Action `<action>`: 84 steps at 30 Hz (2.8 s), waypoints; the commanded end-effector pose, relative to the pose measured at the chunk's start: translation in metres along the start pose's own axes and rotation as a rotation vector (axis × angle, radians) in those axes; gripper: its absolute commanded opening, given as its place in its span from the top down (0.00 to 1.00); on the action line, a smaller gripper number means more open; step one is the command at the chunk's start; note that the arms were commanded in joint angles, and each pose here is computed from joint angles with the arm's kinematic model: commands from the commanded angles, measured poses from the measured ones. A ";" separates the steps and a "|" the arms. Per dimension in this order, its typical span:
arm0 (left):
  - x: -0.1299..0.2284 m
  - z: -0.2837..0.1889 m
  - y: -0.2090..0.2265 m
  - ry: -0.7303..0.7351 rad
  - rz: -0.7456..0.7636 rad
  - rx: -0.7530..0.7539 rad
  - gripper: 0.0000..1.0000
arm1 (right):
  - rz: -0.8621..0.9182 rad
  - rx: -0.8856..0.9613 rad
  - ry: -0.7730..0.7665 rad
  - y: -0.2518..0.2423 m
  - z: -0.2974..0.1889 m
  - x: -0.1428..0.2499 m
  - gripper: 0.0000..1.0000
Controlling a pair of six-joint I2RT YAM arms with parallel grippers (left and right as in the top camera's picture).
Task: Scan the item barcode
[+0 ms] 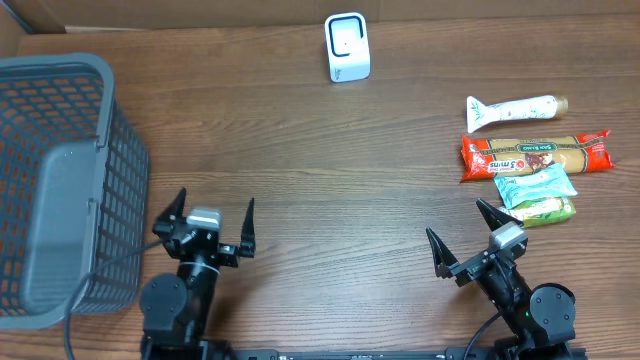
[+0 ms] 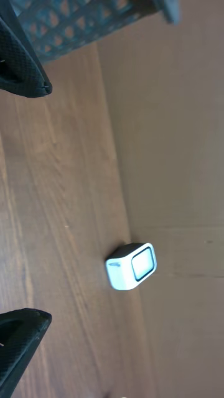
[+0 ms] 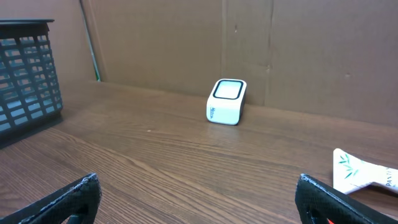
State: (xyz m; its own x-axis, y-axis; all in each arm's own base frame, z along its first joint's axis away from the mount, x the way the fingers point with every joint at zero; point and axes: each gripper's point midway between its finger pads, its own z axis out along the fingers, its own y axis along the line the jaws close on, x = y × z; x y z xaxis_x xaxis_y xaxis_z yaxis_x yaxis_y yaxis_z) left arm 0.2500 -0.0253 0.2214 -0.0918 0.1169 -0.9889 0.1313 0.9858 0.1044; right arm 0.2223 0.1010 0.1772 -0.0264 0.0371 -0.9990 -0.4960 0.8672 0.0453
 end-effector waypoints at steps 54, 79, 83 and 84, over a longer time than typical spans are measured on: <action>0.065 0.000 -0.003 -0.010 0.021 -0.016 0.00 | -0.004 -0.009 -0.008 0.002 0.000 0.001 0.00; 0.065 0.000 -0.003 -0.010 0.021 -0.016 0.00 | -0.004 -0.009 -0.008 0.002 0.000 0.001 0.00; 0.065 0.000 -0.003 -0.010 0.021 -0.016 0.01 | -0.004 -0.009 -0.008 0.002 0.000 0.001 0.00; 0.065 0.000 -0.003 -0.010 0.021 -0.016 0.00 | -0.004 -0.009 -0.008 0.002 0.000 0.001 0.00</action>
State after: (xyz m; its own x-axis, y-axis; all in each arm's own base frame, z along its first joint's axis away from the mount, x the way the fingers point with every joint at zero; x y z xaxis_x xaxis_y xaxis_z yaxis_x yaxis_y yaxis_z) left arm 0.2434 -0.0214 0.1578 -0.0867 0.1185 -0.9892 0.1190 0.9870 0.1078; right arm 0.2224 0.1009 0.1773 -0.0260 0.0372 -0.9990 -0.4957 0.8673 0.0452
